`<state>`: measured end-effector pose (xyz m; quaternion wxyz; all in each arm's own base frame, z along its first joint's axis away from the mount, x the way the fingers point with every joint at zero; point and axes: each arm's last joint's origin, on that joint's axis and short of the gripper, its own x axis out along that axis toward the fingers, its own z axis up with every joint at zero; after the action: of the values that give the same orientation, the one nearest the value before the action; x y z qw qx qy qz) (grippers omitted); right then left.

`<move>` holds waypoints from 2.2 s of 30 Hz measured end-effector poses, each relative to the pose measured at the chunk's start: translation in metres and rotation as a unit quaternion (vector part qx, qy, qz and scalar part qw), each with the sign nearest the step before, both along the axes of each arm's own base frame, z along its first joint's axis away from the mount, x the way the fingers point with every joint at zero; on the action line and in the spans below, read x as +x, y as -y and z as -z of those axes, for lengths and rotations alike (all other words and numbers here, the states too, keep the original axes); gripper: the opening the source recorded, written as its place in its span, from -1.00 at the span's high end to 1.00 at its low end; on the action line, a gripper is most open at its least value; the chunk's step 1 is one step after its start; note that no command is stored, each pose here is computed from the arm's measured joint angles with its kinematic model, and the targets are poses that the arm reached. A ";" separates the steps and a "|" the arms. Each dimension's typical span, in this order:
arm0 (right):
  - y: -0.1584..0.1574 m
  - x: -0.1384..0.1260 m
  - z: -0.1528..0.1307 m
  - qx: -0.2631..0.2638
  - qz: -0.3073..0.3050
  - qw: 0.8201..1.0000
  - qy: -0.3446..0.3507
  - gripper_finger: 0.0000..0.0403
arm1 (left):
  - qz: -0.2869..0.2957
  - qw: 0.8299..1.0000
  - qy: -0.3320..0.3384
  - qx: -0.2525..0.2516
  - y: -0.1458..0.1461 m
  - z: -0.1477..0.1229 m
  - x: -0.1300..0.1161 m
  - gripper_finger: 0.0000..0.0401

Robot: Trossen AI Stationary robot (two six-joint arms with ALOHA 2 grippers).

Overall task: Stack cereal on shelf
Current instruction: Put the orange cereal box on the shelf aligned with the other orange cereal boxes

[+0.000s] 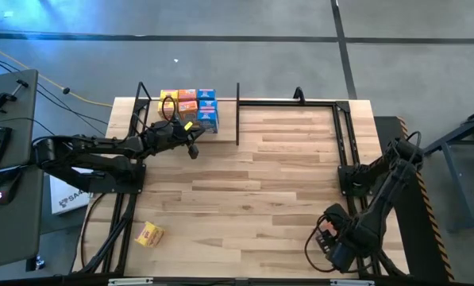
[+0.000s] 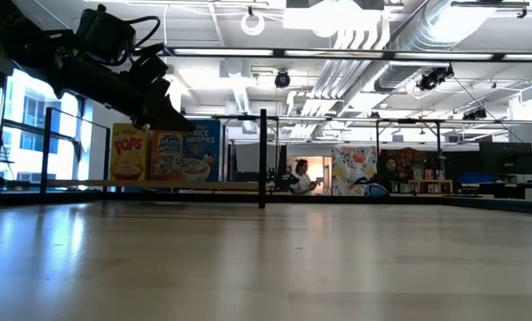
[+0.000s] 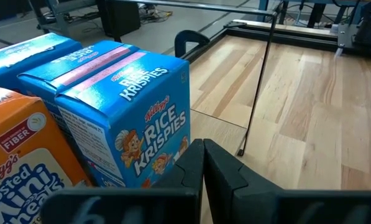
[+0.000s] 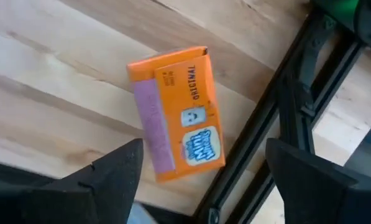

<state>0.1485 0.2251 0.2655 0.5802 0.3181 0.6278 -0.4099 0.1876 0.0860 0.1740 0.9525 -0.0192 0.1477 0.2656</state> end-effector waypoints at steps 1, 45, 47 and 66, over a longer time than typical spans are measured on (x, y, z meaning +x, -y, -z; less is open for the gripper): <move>-0.001 -0.002 0.003 -0.003 -0.001 1.000 0.001 -0.59 | 0.000 1.000 -0.001 0.000 0.000 0.000 0.000 1.00; 0.079 0.112 -0.010 -0.033 -0.185 0.967 0.173 0.15 | 0.001 1.000 -0.004 0.003 0.000 0.000 0.000 1.00; 0.096 0.130 -0.016 -0.041 -0.213 0.954 0.205 0.15 | 0.002 1.000 -0.004 0.003 0.000 0.000 0.000 1.00; 0.210 0.248 0.022 -0.116 -0.429 0.826 0.347 0.15 | 0.014 1.000 0.001 0.001 0.001 0.000 0.000 1.00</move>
<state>0.3963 0.0148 0.2434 0.9098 0.0687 0.4060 -0.0519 0.1881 0.0852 0.1742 0.9563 -0.0165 0.1472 0.2519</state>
